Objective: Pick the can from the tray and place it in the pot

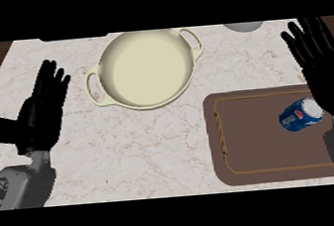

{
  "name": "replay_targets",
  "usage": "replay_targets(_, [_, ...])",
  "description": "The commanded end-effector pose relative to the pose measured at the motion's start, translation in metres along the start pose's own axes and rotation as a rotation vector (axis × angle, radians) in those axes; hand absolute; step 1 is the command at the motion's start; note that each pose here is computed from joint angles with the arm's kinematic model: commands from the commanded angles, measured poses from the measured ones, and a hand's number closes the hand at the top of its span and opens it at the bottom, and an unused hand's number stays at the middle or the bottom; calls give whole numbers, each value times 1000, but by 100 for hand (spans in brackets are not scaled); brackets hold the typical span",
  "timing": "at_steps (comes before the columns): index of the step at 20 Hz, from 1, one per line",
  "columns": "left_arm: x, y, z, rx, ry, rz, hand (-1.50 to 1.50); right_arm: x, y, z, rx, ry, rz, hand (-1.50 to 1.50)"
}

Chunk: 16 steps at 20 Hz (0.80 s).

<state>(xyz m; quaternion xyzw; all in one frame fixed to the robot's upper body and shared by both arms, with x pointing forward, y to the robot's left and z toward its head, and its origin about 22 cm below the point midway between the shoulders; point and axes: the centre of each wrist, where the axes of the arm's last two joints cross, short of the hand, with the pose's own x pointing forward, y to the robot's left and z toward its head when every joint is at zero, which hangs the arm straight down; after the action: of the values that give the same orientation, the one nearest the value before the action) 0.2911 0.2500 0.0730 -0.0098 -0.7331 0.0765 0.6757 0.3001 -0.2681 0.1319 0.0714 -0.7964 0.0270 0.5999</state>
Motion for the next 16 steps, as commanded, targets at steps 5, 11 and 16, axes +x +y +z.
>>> replay_targets(5, [-21,17,20,66,-59,-144,0,71,-85,25,104,-557,188,150])
replay_targets(11, [-50,0,50,19,-60,-159,0,2,-177,114,-283,-436,519,-150])
replay_targets(16, [-48,-1,49,14,-69,-156,0,-14,-192,163,-175,-673,460,-150])
